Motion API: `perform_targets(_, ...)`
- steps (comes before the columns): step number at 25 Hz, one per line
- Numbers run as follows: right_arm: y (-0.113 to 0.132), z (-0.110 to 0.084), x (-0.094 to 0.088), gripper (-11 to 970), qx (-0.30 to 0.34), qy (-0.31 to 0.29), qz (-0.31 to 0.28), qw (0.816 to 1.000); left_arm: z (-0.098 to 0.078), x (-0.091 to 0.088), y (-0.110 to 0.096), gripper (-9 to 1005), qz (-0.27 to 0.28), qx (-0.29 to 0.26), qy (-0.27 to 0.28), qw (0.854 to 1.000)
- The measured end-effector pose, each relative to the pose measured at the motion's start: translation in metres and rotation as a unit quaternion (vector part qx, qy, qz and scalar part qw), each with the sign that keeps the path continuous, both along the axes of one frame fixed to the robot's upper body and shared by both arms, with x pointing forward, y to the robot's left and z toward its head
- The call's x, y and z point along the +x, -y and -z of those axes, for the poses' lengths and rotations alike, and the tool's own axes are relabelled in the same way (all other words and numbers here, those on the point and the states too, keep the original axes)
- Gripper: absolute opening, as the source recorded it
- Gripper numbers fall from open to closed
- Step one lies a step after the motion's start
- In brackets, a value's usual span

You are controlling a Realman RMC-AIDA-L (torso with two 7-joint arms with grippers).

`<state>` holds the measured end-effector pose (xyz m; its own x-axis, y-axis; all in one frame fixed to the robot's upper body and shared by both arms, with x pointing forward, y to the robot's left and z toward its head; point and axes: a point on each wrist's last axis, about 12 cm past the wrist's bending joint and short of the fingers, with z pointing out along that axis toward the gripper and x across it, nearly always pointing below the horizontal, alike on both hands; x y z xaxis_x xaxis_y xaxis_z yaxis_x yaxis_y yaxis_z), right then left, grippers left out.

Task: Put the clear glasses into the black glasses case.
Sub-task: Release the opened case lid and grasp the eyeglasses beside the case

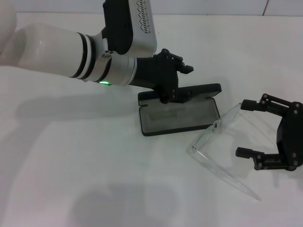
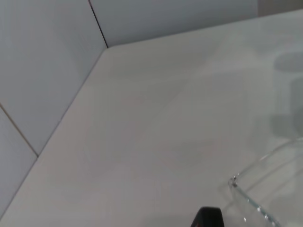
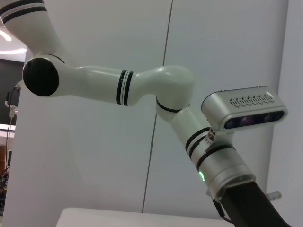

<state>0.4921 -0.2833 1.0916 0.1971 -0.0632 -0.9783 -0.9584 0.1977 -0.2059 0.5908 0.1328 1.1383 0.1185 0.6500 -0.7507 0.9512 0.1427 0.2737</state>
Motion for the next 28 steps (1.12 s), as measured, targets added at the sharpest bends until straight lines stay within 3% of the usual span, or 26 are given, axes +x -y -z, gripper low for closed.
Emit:
perform_targets(3,0.001,-0.002,0.002,869,0.000,0.005,0.002,1.000,-0.004,-0.003,0.001,504,0.000,-0.028,-0.002,1.000)
perform_targets(7,0.001,-0.012,0.010,869,-0.011,0.009,0.003,1.000,-0.010,-0.012,-0.008,562,-0.016,-0.123,-0.008,0.992)
perform_targets(10,-0.003,-0.032,0.025,869,-0.054,-0.003,-0.010,0.998,-0.007,-0.024,-0.028,605,-0.046,-0.227,-0.006,0.973)
perform_targets(14,-0.017,-0.069,0.044,869,-0.176,0.005,-0.039,0.984,0.015,-0.047,-0.056,610,-0.076,-0.326,-0.012,0.942)
perform_targets(18,-0.046,-0.096,0.062,869,-0.311,0.025,-0.067,0.948,0.036,-0.064,-0.086,612,-0.117,-0.392,-0.025,0.912)
perform_targets(22,-0.081,-0.112,0.077,869,-0.447,0.036,-0.090,0.889,0.050,-0.074,-0.109,612,-0.145,-0.428,-0.039,0.891)
perform_targets(25,-0.107,-0.117,0.085,870,-0.510,0.050,-0.111,0.852,0.056,-0.078,-0.115,612,-0.156,-0.436,-0.037,0.886)
perform_targets(28,-0.126,-0.114,0.087,870,-0.538,0.058,-0.136,0.830,0.057,-0.077,-0.113,612,-0.154,-0.435,-0.036,0.886)
